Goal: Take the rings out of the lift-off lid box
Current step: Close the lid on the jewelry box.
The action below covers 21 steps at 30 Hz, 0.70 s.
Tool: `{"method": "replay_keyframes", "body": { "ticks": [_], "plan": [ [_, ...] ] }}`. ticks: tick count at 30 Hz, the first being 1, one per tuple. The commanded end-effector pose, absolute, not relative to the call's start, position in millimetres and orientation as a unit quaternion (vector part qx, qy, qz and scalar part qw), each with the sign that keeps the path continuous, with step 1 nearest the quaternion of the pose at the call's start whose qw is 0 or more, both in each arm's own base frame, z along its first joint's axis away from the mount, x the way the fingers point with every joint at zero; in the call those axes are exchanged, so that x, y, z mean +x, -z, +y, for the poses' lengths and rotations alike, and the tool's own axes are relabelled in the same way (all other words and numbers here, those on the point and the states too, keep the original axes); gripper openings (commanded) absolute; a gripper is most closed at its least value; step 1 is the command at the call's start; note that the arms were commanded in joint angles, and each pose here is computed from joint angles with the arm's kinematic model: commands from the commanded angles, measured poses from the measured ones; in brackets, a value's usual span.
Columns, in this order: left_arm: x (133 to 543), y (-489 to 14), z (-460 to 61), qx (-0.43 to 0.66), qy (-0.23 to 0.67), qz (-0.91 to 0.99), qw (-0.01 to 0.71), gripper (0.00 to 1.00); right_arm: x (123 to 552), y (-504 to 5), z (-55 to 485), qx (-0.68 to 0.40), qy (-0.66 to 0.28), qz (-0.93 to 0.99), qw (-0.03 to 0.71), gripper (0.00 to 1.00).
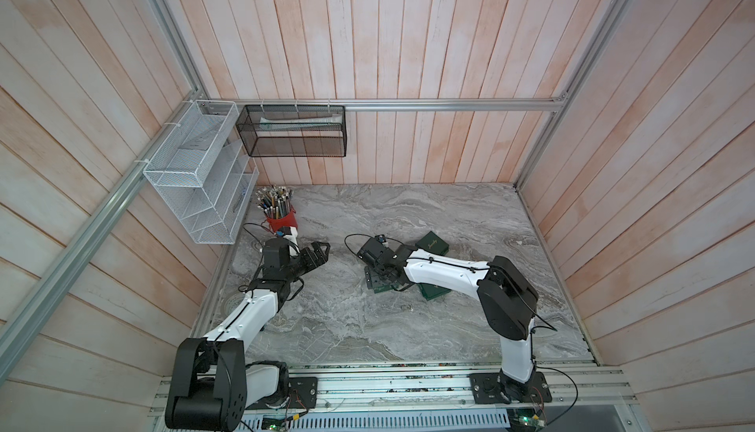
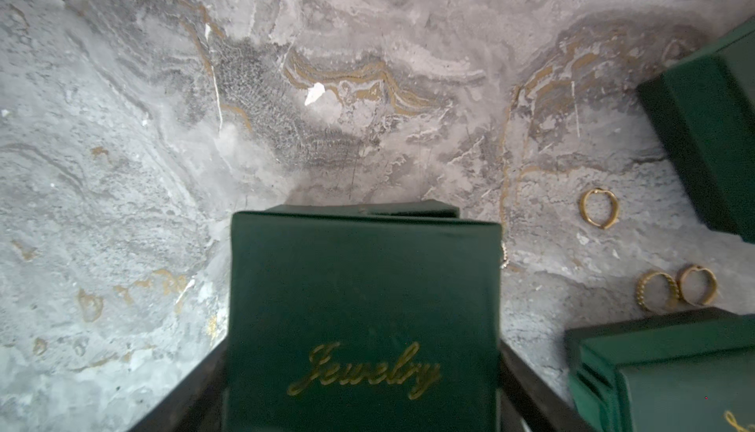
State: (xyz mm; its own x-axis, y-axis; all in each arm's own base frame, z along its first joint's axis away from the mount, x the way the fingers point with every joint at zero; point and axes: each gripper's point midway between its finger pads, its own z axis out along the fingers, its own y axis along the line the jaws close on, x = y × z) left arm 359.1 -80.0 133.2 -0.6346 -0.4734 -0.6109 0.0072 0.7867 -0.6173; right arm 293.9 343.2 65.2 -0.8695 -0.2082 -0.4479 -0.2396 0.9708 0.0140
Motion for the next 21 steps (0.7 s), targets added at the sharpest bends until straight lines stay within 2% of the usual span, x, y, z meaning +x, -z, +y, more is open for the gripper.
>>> {"method": "replay_keyframes", "body": {
  "ticks": [1, 21],
  "plan": [
    [356.2, -125.3, -81.0, -0.135, 0.301, 0.856, 0.399, 1.00, 294.0, -77.3, 347.0, -0.125, -0.050, 0.960, 0.246, 0.83],
    [357.0, -124.1, -83.2, -0.133, 0.307, 0.855, 0.397, 1.00, 287.8, -74.9, 349.1, -0.149, -0.071, 0.953, 0.256, 0.84]
  ]
}}
